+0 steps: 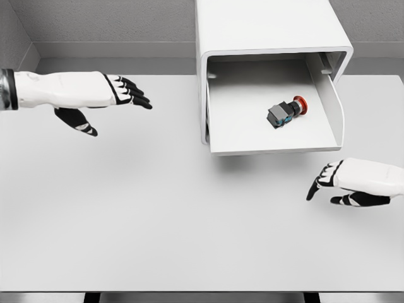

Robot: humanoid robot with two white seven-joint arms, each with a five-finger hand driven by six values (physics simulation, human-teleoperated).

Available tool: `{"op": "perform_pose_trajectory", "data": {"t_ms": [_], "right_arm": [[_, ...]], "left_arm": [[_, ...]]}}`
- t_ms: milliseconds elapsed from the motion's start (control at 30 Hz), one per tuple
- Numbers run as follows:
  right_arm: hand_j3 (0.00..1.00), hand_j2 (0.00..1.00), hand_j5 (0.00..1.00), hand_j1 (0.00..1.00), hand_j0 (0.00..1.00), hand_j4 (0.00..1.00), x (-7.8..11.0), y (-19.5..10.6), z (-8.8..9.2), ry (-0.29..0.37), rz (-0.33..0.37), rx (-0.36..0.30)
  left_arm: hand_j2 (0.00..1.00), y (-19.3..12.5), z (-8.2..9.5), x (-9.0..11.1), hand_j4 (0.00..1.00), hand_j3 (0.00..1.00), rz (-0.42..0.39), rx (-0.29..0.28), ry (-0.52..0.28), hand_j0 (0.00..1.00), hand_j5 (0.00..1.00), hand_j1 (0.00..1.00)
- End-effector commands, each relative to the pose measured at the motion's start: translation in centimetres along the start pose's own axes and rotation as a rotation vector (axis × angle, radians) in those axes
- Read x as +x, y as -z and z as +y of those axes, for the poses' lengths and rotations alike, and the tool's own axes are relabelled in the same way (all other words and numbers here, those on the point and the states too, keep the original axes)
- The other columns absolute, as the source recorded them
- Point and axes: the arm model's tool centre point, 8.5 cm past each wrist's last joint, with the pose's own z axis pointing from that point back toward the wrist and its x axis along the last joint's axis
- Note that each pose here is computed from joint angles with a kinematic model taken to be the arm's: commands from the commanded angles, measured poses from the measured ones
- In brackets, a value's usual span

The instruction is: Slide open multi-storey tabletop storage cabinets and put open load switch and slide close multi-storey tabletop storage cabinets

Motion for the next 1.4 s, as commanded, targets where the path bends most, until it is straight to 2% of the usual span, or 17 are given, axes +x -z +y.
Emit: {"op": "perform_pose_trajectory", "data": {"t_ms": [0, 300, 467, 567, 733, 833, 900, 967, 1033, 1100, 1200, 1367], "right_arm": [[0.63, 0.63, 0.63, 0.63, 0.63, 0.63, -0.1, -0.7, -1.3, -0.022, 0.014, -0.034], [0.64, 0.64, 0.64, 0.64, 0.64, 0.64, 0.0, -1.3, -3.4, -0.041, 0.007, -0.095], [0.65, 0.65, 0.65, 0.65, 0.65, 0.65, 0.1, -1.4, -3.8, -0.030, -0.004, -0.112], [0.65, 0.65, 0.65, 0.65, 0.65, 0.65, 0.1, -1.1, -3.3, -0.029, -0.003, -0.098], [0.66, 0.66, 0.66, 0.66, 0.66, 0.66, -0.3, 0.1, -0.8, -0.048, 0.022, -0.001], [0.66, 0.66, 0.66, 0.66, 0.66, 0.66, -0.4, 0.2, -0.4, -0.055, 0.029, 0.012], [0.66, 0.66, 0.66, 0.66, 0.66, 0.66, -0.4, 0.3, 0.5, -0.051, 0.036, 0.037], [0.66, 0.66, 0.66, 0.66, 0.66, 0.66, -0.3, 0.1, 0.0, -0.061, 0.036, 0.024], [0.65, 0.65, 0.65, 0.65, 0.65, 0.65, -0.5, -1.1, -2.0, -0.085, 0.060, -0.036], [0.65, 0.65, 0.65, 0.65, 0.65, 0.65, -0.2, -1.7, -3.4, -0.059, 0.034, -0.103], [0.66, 0.66, 0.66, 0.66, 0.66, 0.66, 0.1, -2.0, -4.8, -0.046, 0.005, -0.154], [0.67, 0.67, 0.67, 0.67, 0.67, 0.67, 0.2, -1.7, -4.8, -0.049, -0.003, -0.140]], "left_arm": [[1.00, 0.2, 0.0, 0.0, 1.00, 1.00, -0.001, 0.001, -0.003, 1.00, 1.00, 1.00], [1.00, 0.1, 0.4, 0.0, 1.00, 1.00, -0.002, 0.008, 0.005, 1.00, 1.00, 1.00], [1.00, 0.1, 0.4, 0.0, 1.00, 1.00, -0.001, 0.008, 0.005, 1.00, 1.00, 1.00], [1.00, 0.1, 0.4, 0.0, 1.00, 1.00, 0.001, 0.008, 0.004, 1.00, 1.00, 1.00], [1.00, 0.1, 0.4, -0.1, 1.00, 1.00, 0.003, 0.007, 0.004, 1.00, 1.00, 1.00], [1.00, 0.1, 0.4, -0.1, 1.00, 1.00, 0.004, 0.007, 0.003, 1.00, 1.00, 1.00], [1.00, 0.1, 0.3, -0.1, 1.00, 1.00, 0.004, 0.005, 0.003, 1.00, 1.00, 1.00], [1.00, 0.1, 0.3, -0.1, 1.00, 1.00, 0.004, 0.005, 0.003, 1.00, 1.00, 1.00], [1.00, 0.1, 0.2, -0.2, 1.00, 1.00, 0.005, 0.003, 0.001, 1.00, 1.00, 1.00], [1.00, 0.1, 0.2, -0.2, 1.00, 1.00, 0.005, 0.003, 0.001, 1.00, 1.00, 1.00], [1.00, -0.1, 0.7, -0.2, 1.00, 1.00, 0.008, 0.015, 0.008, 1.00, 1.00, 1.00], [1.00, -0.2, 1.2, 0.0, 1.00, 1.00, 0.004, 0.018, 0.019, 1.00, 1.00, 1.00]]}}
